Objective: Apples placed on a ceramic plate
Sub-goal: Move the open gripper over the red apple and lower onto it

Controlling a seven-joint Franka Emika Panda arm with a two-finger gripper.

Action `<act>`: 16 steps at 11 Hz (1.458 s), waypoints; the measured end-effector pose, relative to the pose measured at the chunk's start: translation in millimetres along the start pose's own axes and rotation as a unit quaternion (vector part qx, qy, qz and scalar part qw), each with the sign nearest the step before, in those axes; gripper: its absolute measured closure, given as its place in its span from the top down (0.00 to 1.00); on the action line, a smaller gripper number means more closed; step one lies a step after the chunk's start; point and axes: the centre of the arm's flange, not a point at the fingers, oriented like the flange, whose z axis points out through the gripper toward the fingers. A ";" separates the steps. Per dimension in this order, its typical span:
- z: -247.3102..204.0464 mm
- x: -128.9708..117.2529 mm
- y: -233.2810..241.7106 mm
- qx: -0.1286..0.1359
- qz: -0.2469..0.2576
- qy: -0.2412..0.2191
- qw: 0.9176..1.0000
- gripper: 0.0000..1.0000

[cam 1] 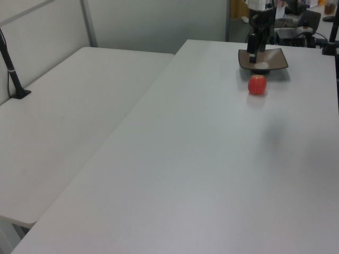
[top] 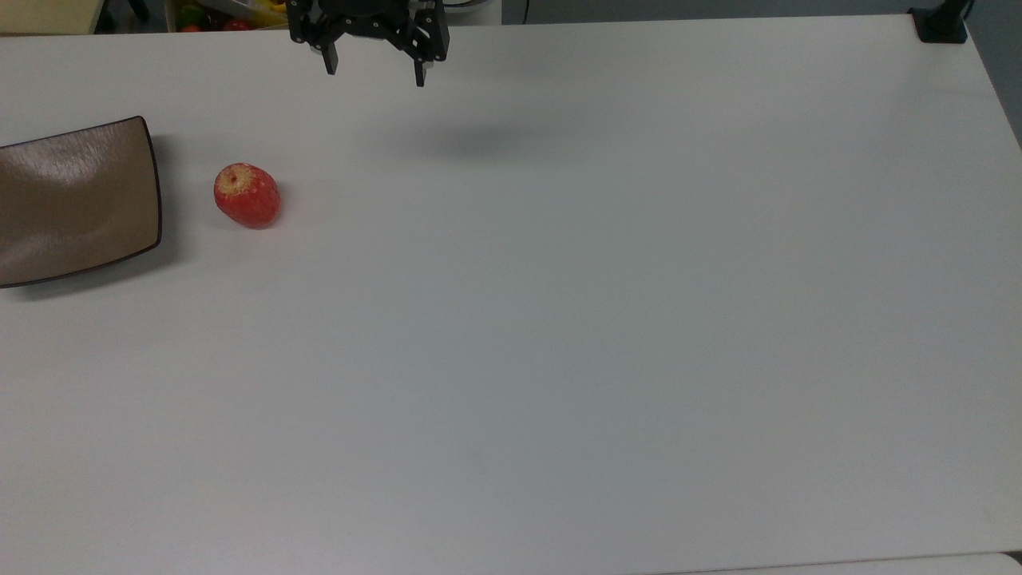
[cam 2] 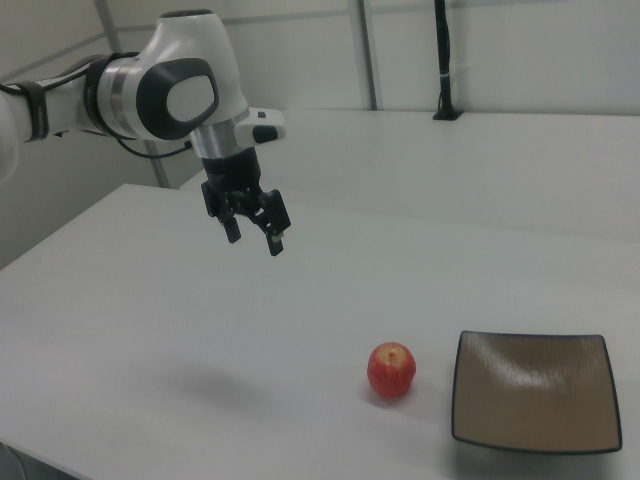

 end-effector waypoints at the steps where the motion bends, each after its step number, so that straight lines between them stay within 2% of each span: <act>1: 1.0 -3.6 0.8 0.000 -0.011 -0.002 1.000 1.00; 8: -6.0 -5.6 14.6 0.000 0.002 0.005 1.000 1.00; 12: 0.2 0.4 73.3 0.003 0.093 0.035 0.995 1.00; 16: 57.3 4.0 164.3 -0.003 0.186 0.029 0.982 1.00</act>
